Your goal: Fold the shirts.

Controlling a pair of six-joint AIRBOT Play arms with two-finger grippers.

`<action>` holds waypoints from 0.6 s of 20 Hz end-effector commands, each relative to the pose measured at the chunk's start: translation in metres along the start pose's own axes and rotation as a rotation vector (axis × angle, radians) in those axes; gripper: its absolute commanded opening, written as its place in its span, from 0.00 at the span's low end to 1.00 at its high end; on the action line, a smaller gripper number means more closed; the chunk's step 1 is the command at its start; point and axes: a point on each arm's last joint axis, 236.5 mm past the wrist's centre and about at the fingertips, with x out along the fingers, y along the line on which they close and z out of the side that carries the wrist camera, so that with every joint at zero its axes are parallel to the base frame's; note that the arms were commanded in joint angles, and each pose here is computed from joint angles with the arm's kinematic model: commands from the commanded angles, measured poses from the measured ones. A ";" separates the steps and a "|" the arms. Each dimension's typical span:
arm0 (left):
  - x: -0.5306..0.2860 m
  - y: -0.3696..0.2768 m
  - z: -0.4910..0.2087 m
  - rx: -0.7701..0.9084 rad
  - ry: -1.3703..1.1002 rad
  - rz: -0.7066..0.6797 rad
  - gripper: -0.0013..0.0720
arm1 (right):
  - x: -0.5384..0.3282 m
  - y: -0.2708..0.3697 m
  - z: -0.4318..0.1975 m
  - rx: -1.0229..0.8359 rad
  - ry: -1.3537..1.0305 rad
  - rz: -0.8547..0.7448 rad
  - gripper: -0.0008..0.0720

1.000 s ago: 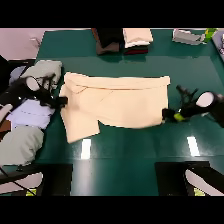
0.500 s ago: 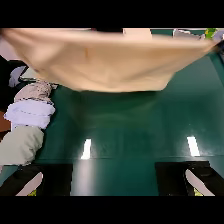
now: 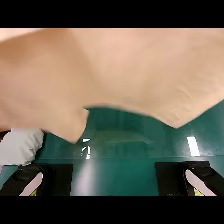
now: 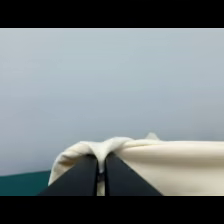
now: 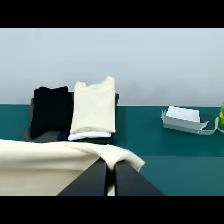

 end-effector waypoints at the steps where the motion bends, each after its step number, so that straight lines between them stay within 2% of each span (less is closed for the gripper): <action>1: 0.054 0.014 -0.082 -0.050 0.253 0.015 0.05 | 0.046 -0.011 -0.041 -0.004 0.172 -0.048 0.04; 7: 0.155 0.048 -0.363 -0.168 0.935 0.048 0.05 | 0.190 -0.030 -0.219 -0.011 0.739 -0.105 0.04; 10: 0.179 0.062 -0.479 -0.185 1.118 0.060 0.05 | 0.240 -0.040 -0.321 -0.026 0.979 -0.116 0.04; 12: 0.188 0.067 -0.531 -0.166 1.195 0.046 0.05 | 0.265 -0.045 -0.367 -0.026 1.070 -0.123 0.04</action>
